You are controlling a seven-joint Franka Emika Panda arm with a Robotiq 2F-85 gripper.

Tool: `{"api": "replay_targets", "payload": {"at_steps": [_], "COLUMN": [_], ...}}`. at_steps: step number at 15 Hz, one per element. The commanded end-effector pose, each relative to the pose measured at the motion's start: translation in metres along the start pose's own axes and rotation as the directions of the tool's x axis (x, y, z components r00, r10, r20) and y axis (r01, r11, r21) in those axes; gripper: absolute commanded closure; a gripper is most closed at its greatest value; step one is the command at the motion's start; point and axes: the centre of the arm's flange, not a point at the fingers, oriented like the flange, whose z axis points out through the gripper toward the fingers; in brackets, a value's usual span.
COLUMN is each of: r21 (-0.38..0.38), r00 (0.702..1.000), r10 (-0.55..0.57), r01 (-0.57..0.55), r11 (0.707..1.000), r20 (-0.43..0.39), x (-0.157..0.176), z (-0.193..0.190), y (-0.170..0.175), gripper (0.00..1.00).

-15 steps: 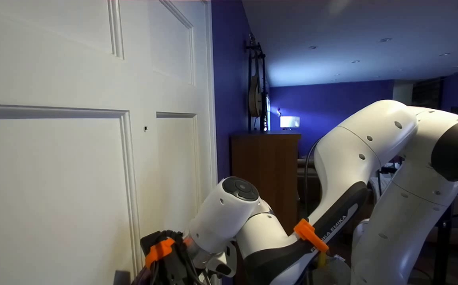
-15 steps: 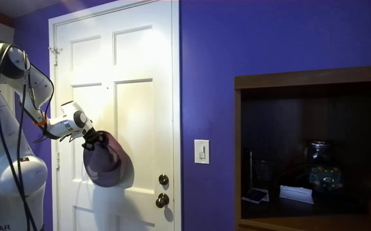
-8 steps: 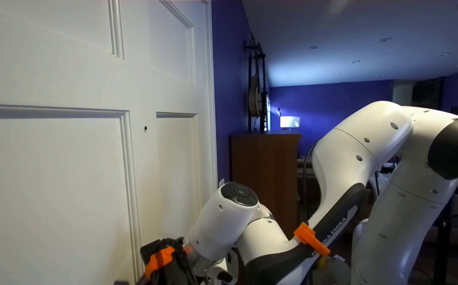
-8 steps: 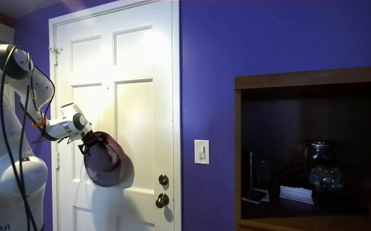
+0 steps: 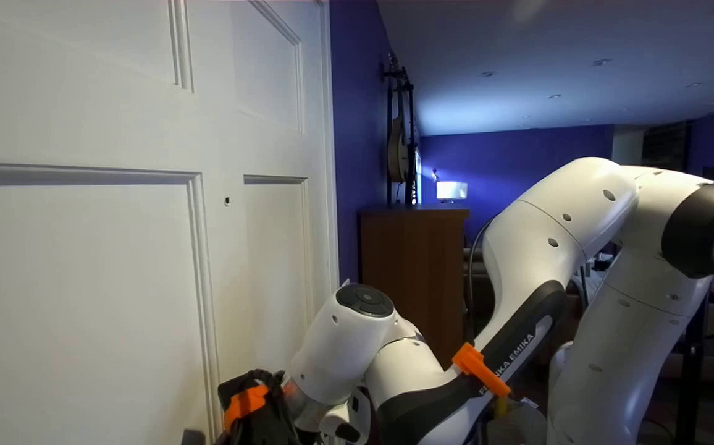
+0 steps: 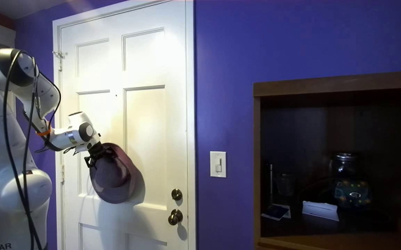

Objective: Remove the hat from on top of the cabinet and hang it on the door

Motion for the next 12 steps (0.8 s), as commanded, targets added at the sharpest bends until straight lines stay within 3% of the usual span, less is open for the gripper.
{"api": "replay_targets", "payload": {"at_steps": [1,12], "r21": [-0.054,-0.150], "r00": [0.998,0.995], "r10": [0.064,0.058], "r01": [-0.064,-0.070], "r11": [0.996,0.986], "r20": [-0.017,-0.078], "x": [-0.0072,-0.0021], "z": [-0.0043,-0.0001], "y": [-0.0081,-0.0065], "gripper": [0.00,0.00]}}
